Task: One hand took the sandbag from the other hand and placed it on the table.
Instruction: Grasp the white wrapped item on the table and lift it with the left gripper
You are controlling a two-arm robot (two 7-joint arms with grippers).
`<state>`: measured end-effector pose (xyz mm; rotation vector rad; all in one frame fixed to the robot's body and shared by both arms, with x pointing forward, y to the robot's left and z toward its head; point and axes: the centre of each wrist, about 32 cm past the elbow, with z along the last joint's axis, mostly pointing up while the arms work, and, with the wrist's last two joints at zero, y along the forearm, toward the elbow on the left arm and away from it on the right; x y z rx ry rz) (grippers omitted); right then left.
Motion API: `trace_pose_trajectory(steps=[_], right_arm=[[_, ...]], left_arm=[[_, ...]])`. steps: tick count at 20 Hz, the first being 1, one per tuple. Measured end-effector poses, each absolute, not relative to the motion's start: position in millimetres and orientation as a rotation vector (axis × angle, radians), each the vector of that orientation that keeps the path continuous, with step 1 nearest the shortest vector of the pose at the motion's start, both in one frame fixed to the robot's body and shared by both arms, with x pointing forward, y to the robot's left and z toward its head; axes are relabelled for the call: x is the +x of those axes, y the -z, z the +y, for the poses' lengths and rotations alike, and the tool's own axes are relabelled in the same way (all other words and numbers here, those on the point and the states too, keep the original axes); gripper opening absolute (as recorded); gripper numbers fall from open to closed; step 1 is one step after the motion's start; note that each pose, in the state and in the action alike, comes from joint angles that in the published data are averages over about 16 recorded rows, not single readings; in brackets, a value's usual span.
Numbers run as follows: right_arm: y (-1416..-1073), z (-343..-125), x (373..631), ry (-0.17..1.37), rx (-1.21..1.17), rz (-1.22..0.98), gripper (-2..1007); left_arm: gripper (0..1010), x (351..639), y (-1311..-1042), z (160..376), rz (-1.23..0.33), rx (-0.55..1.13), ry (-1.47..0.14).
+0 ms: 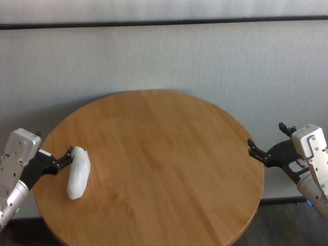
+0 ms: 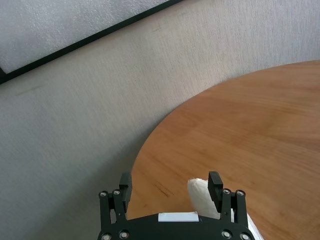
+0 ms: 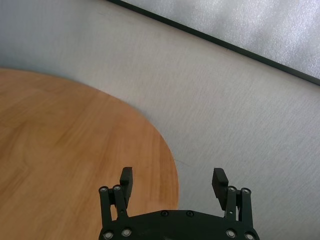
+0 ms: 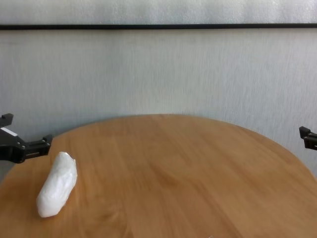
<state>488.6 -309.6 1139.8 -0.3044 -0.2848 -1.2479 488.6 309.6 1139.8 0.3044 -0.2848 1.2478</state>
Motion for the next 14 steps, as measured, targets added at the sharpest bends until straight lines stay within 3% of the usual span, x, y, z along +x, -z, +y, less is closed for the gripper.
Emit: trace_pose_trajectory(steps=[14], right_arm=[[-1139.8,-309.6,488.6,1.248,-0.304,-0.285,1001]], left_arm=[[1001,482.3,-1150.3,307.0,-0.26,0.322,-1.263]])
